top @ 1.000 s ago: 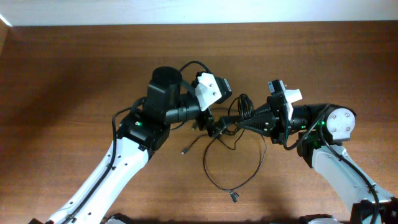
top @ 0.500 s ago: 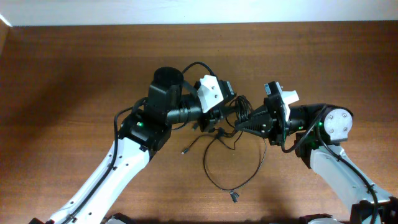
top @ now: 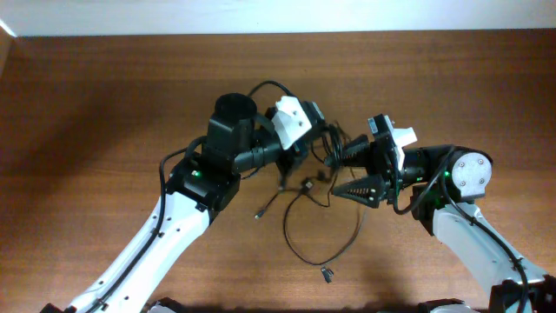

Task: Untangle cables

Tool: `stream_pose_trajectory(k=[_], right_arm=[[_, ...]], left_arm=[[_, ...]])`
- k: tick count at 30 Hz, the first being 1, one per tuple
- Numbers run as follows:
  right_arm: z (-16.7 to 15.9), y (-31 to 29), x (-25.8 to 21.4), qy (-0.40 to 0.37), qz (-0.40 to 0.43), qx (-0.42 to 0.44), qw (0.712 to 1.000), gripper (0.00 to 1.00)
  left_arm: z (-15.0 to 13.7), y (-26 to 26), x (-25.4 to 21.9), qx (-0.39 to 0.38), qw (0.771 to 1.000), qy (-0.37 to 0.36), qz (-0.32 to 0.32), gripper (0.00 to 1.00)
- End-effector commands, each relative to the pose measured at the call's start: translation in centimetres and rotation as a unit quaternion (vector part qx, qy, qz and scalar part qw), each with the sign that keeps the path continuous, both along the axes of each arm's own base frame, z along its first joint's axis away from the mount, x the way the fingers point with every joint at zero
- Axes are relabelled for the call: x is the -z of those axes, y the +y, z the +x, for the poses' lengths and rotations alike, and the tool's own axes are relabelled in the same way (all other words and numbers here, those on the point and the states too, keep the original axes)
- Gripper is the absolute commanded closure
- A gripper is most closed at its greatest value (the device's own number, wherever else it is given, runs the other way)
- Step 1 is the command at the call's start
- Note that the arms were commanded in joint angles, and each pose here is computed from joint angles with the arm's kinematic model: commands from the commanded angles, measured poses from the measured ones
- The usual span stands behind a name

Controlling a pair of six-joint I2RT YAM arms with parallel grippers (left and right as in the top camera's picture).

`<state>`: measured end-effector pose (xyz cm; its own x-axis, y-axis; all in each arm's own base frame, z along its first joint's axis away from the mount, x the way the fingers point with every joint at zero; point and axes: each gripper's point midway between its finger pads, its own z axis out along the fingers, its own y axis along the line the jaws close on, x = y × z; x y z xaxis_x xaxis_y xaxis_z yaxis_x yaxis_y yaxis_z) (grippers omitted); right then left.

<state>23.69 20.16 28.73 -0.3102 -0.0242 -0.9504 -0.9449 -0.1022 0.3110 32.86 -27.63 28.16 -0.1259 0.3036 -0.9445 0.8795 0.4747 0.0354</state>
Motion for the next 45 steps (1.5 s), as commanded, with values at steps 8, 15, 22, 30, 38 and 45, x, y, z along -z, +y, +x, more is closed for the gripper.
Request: stream_pose_trajectory(k=[8,15,22,30,38,45], right_arm=[[3.6,-2.8,0.1,0.066,0.012,0.086,0.994,0.01],[5.2,-3.1,-0.5,0.016,0.034,0.133,0.99,0.01],[10.4,-4.6,1.2,0.076,0.047,0.27,0.959,0.01],[13.9,-6.7,5.8,0.208,0.022,0.384,0.899,0.01],[11.4,-6.1,4.3,-0.013,-0.055,0.364,0.93,0.01],[9.8,-3.0,4.5,-0.083,-0.082,0.331,0.937,0.1]], left_arm=[[4.4,6.0,-0.8,-0.235,0.972,0.0,0.023,1.0],[4.1,5.7,-1.0,-0.23,0.973,-0.002,0.02,1.0],[4.2,6.1,-1.9,-0.359,0.932,0.026,-0.038,1.0],[4.5,7.1,-2.2,-0.391,0.919,0.01,-0.034,1.0],[4.2,7.1,-1.4,-0.381,0.925,0.002,0.003,1.0],[4.2,5.4,0.3,-0.346,0.938,0.026,0.012,1.0]])
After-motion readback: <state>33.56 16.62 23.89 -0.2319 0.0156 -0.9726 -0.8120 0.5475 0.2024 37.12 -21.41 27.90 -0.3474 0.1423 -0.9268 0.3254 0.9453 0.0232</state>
